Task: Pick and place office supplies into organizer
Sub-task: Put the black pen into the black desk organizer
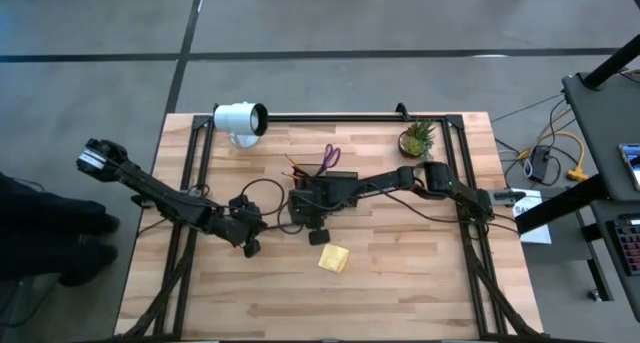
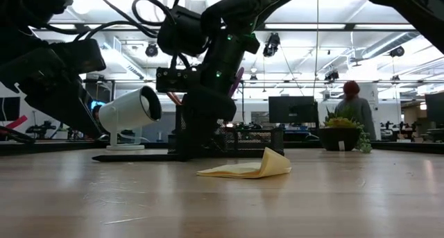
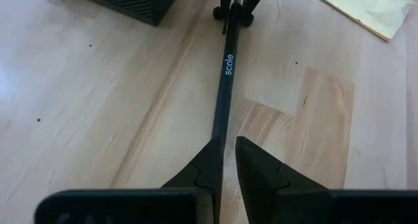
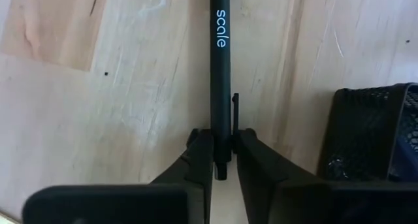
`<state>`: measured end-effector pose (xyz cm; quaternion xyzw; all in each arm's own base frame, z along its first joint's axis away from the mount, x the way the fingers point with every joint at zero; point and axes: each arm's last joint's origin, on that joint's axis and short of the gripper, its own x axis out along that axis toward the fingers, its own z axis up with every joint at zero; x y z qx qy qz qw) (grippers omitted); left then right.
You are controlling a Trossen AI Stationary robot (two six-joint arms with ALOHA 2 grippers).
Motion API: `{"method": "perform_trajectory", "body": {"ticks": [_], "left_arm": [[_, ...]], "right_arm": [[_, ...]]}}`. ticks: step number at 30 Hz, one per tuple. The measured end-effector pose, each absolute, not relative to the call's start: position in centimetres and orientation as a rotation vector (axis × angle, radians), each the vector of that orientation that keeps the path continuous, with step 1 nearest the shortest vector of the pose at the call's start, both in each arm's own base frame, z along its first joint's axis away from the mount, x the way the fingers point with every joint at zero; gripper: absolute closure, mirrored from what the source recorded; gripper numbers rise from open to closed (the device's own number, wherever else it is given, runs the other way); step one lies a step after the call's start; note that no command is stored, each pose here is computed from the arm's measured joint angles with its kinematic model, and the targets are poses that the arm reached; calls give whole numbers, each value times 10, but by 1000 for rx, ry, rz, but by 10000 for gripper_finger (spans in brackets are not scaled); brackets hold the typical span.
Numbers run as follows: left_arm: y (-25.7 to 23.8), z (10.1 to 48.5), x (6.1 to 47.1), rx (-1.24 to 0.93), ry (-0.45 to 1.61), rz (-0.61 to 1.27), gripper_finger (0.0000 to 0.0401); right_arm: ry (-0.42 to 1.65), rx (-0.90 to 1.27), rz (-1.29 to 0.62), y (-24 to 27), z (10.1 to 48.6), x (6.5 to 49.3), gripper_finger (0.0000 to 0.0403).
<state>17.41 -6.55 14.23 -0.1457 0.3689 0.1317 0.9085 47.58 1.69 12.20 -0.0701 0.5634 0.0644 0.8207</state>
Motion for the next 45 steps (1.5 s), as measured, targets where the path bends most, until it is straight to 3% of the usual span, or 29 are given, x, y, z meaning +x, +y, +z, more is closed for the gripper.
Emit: {"method": "perform_trajectory", "body": {"ticks": [11,24,30,36,41,45], "left_arm": [[-65,145,173,-305,755,264,374],[-62,152,167,-250,743,247,374],[-60,158,162,-254,734,247,374],[-58,164,159,-272,703,238,374],[-57,171,156,-303,665,227,374],[-56,177,154,-323,631,216,374]], "right_arm": [[1205,-153,110,19,140,469,371],[1265,-289,-43,36,223,436,378],[1327,-520,-254,48,270,418,378],[1489,-822,-344,31,279,409,378],[1573,-1087,-285,19,276,413,378],[1641,-1174,-192,13,261,420,377]]}}
